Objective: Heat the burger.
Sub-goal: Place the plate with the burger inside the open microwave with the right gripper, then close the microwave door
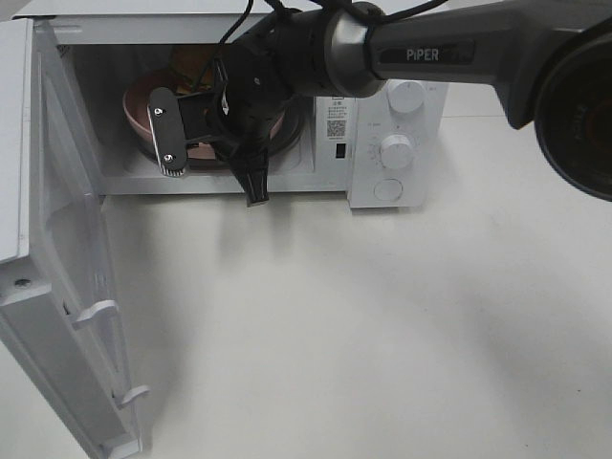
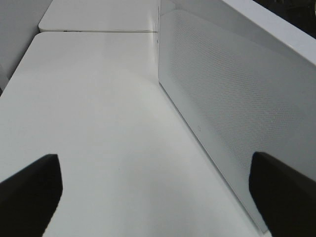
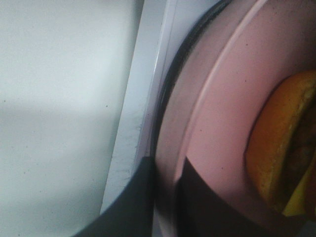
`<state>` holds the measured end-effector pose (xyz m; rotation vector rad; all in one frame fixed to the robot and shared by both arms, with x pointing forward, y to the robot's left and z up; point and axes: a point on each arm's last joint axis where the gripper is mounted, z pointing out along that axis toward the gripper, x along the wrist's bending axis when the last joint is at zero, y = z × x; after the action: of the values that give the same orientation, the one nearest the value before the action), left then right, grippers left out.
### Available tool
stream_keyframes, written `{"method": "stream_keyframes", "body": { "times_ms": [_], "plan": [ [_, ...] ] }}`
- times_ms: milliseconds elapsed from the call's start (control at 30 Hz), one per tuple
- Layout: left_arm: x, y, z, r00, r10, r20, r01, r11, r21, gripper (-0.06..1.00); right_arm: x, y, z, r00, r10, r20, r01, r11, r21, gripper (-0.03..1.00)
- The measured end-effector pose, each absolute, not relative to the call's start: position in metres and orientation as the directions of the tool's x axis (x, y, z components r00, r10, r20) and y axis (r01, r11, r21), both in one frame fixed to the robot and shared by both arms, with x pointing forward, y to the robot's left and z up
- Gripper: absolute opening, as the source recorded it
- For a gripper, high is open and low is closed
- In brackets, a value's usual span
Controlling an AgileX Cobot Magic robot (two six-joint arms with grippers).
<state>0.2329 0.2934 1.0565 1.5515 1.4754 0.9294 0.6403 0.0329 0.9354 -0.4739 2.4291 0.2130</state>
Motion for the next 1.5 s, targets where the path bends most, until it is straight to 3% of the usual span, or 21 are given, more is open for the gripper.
{"method": "stream_keyframes", "body": {
  "times_ms": [333, 800, 1200, 1433, 1500],
  "plan": [
    [0.233, 0.294, 1.057, 0.055, 0.998, -0.008, 0.423, -0.016, 0.906, 0.97, 0.641, 0.034, 0.936, -0.730, -0.245, -0.638, -0.367, 0.928, 0.064, 0.08],
    [0.233, 0.294, 1.057, 0.055, 0.998, -0.008, 0.423, -0.016, 0.906, 0.97, 0.639, 0.033, 0.938, -0.770, -0.205, -0.604, -0.323, 0.942, 0.092, 0.31],
    [0.233, 0.294, 1.057, 0.055, 0.998, -0.008, 0.423, -0.016, 0.906, 0.97, 0.639, 0.033, 0.938, -0.770, -0.205, -0.604, -0.323, 0.942, 0.092, 0.42],
    [0.233, 0.294, 1.057, 0.055, 0.998, -0.008, 0.423, -0.016, 0.906, 0.97, 0.634, 0.036, 0.953, -0.767, -0.177, -0.617, -0.314, 0.942, 0.121, 0.58],
    [0.233, 0.294, 1.057, 0.055, 0.998, -0.007, 0.423, -0.016, 0.906, 0.97, 0.628, 0.039, 0.957, -0.776, -0.145, -0.614, -0.296, 0.943, 0.151, 0.68]
  ]
}}
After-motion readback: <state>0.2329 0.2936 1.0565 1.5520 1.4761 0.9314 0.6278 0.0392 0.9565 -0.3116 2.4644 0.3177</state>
